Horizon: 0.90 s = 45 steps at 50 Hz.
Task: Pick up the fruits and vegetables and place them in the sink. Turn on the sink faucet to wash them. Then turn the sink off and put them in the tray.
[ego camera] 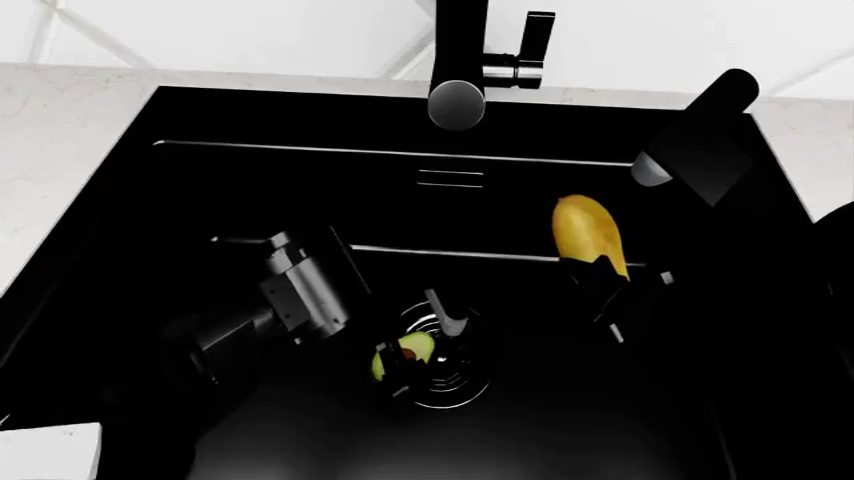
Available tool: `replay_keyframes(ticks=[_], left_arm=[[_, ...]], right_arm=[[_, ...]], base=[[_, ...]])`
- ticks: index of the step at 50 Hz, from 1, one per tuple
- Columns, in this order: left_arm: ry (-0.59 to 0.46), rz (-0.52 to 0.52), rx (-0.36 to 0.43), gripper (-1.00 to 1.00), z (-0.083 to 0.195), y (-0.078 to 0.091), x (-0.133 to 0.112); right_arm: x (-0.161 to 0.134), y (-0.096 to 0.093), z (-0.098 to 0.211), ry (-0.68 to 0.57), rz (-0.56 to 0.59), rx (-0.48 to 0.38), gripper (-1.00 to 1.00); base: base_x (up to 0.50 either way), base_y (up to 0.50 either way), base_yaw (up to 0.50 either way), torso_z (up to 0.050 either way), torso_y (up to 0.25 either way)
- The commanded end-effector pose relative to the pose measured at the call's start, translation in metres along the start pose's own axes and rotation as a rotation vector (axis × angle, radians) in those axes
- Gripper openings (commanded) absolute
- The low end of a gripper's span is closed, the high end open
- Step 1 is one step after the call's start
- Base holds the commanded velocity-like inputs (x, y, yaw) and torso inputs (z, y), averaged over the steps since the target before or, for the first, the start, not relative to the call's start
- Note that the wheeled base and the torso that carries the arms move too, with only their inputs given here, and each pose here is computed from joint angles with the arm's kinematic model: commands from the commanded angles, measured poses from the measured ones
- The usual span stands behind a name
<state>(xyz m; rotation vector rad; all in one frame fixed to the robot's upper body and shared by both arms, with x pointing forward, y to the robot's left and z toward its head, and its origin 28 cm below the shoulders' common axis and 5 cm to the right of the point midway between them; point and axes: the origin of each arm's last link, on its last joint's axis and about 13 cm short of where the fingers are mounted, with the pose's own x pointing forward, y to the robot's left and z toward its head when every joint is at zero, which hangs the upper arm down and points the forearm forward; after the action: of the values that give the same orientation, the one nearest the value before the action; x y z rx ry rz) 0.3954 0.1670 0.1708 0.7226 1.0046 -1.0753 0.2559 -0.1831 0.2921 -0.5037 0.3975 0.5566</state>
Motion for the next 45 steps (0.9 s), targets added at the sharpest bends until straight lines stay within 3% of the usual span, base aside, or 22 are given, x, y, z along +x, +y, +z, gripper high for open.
replay_keyframes(ticks=[1, 11, 23, 35, 45], left_arm=[[0.077, -0.043, -0.015, -1.00, -0.013, -0.007, 0.029], [0.042, -0.004, 0.018, -1.00, -0.013, -0.013, 0.019], [-0.064, 0.117, 0.053, -1.00, -0.023, -0.025, -0.019], [-0.183, 0.278, 0.013, -1.00, -0.038, -0.036, -0.068], [-0.228, 0.381, -0.047, -1.00, -0.051, -0.040, -0.091]], right_arm=[[-0.001, -0.002, 0.001, -0.012, -0.014, -0.005, -1.00], [-0.001, -0.003, 0.001, -0.016, -0.019, -0.001, -1.00], [-0.003, -0.003, 0.007, -0.043, -0.030, 0.000, -1.00], [-0.010, -0.006, 0.013, -0.057, -0.060, -0.012, -1.00], [-0.013, -0.008, 0.015, -0.067, -0.083, -0.011, -1.00]], base=[[0.00, 0.00, 0.00, 0.000, -0.011], [0.00, 0.00, 0.00, 0.000, -0.004], [0.00, 0.00, 0.00, 0.000, 0.009], [0.00, 0.00, 0.00, 0.000, 0.250], [0.00, 0.00, 0.00, 0.000, 0.250]])
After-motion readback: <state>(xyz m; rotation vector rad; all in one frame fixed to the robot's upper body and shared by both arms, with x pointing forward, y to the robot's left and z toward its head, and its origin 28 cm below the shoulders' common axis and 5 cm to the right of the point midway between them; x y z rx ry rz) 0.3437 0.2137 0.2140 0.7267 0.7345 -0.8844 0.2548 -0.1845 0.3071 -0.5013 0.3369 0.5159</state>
